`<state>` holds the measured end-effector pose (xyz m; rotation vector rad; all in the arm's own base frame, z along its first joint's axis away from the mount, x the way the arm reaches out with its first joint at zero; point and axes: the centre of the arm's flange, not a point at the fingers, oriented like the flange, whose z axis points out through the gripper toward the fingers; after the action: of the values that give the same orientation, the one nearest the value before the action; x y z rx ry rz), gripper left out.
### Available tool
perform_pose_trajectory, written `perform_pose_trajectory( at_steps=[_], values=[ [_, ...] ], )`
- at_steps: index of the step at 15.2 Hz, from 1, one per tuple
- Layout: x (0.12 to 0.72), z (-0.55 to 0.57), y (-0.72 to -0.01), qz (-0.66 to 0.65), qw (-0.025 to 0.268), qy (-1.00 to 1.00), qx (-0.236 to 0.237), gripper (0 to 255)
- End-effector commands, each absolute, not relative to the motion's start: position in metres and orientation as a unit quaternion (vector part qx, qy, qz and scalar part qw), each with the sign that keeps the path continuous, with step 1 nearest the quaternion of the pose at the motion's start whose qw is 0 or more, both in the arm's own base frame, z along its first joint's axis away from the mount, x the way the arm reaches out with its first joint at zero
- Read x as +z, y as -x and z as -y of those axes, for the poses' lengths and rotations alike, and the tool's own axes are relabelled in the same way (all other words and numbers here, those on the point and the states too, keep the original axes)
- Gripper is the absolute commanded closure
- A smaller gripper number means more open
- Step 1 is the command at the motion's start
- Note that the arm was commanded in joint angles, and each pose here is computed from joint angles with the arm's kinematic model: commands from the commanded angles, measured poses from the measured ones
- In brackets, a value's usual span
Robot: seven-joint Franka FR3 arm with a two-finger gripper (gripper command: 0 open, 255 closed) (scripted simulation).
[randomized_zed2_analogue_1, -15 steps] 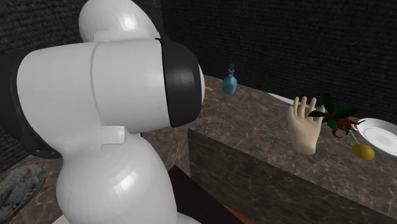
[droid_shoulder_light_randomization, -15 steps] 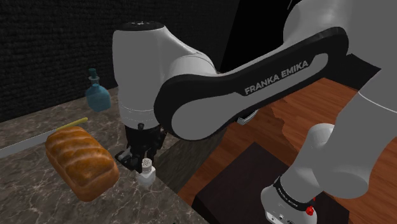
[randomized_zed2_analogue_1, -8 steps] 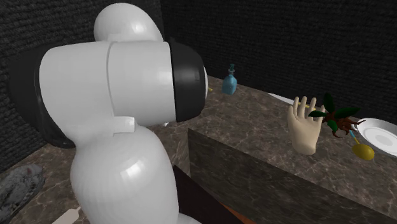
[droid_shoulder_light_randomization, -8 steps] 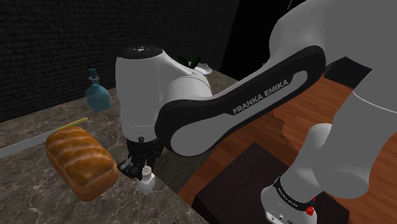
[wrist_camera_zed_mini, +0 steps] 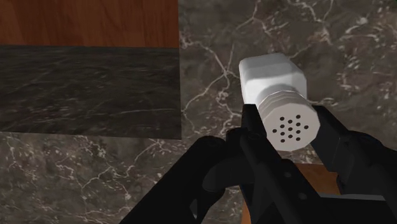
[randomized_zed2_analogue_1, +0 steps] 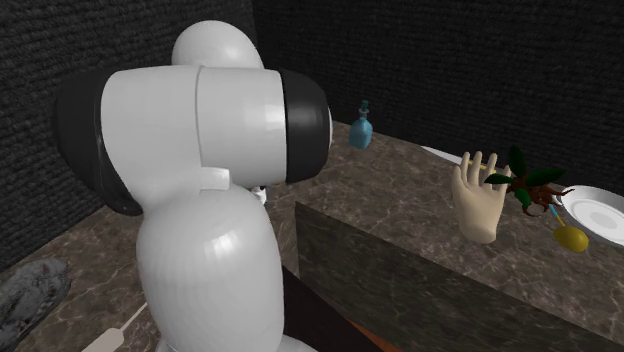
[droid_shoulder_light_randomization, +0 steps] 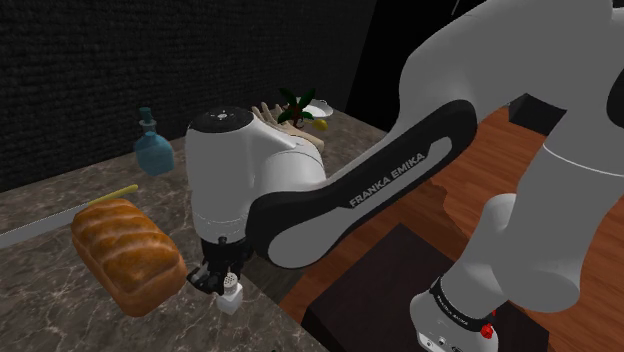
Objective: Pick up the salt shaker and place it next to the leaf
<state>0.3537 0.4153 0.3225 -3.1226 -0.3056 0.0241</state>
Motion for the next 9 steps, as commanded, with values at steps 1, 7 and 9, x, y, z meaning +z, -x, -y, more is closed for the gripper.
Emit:
perform_pose_trajectory(
  at_steps=[1, 7, 9],
  values=[
    [0.312, -0.415, -0.353, 0.097, 0.002, 0.995, 0.007, 255],
    [0.292, -0.415, -0.353, 0.097, 0.002, 0.995, 0.007, 255],
    [0.292, -0.415, -0.353, 0.097, 0.002, 0.995, 0.007, 255]
  ],
)
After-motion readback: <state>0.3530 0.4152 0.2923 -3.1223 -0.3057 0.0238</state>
